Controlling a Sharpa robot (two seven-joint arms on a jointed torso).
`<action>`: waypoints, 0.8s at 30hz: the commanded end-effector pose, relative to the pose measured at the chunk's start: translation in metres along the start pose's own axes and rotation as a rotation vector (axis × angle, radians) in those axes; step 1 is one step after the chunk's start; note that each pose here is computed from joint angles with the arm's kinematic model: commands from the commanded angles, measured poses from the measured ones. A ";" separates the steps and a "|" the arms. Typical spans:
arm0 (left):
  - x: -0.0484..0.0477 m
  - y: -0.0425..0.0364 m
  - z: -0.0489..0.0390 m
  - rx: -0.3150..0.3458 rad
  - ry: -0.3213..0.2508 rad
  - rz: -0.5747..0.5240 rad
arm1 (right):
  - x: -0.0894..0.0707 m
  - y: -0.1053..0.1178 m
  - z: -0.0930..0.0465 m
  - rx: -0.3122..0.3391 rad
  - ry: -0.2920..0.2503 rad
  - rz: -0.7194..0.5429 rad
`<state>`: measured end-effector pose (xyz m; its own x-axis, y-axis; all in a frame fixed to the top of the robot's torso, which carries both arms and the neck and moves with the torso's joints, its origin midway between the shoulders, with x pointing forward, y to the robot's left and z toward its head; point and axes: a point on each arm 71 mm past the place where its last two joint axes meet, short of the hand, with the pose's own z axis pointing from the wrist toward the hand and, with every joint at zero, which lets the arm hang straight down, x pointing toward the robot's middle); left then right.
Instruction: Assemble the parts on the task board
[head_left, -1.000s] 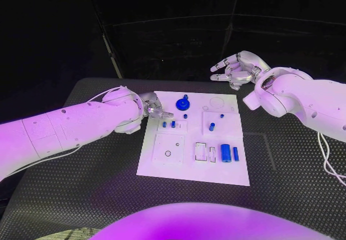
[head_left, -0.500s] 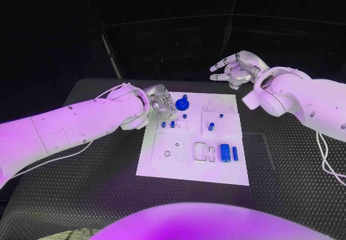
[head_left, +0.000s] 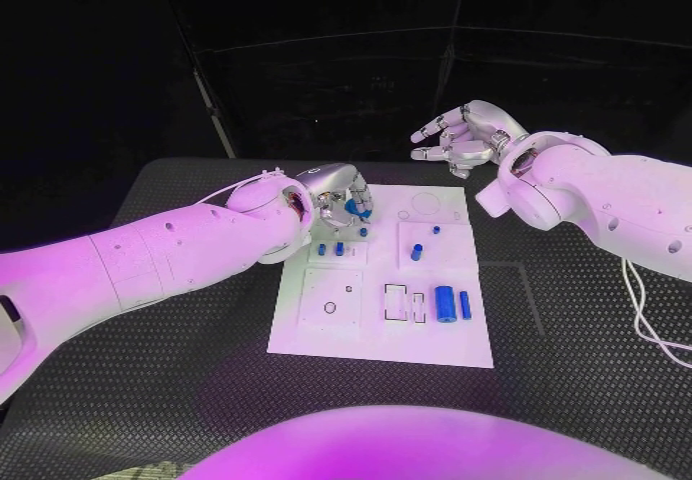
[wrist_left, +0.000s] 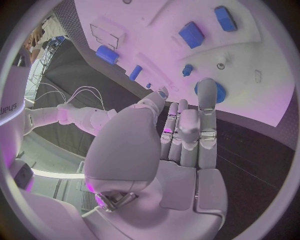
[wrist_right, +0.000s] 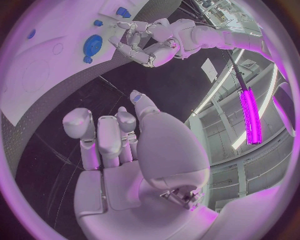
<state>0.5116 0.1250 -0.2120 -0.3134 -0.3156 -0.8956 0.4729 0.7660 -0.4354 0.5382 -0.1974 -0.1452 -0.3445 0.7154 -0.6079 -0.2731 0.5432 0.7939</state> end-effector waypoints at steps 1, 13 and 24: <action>0.0020 -0.0060 0.0038 0.061 0.031 0.147 | 0.001 0.003 0.001 -0.013 0.006 0.000; 0.0080 -0.0015 0.0138 0.007 0.096 0.231 | 0.002 0.003 0.001 -0.014 0.009 0.001; 0.0139 -0.0014 0.0208 -0.013 0.145 0.257 | 0.002 0.004 0.001 -0.015 0.011 0.001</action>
<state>0.5235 0.1084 -0.2243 -0.2884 -0.0697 -0.9550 0.5392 0.8124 -0.2222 0.5380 -0.1948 -0.1452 -0.3489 0.7142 -0.6068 -0.2753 0.5408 0.7948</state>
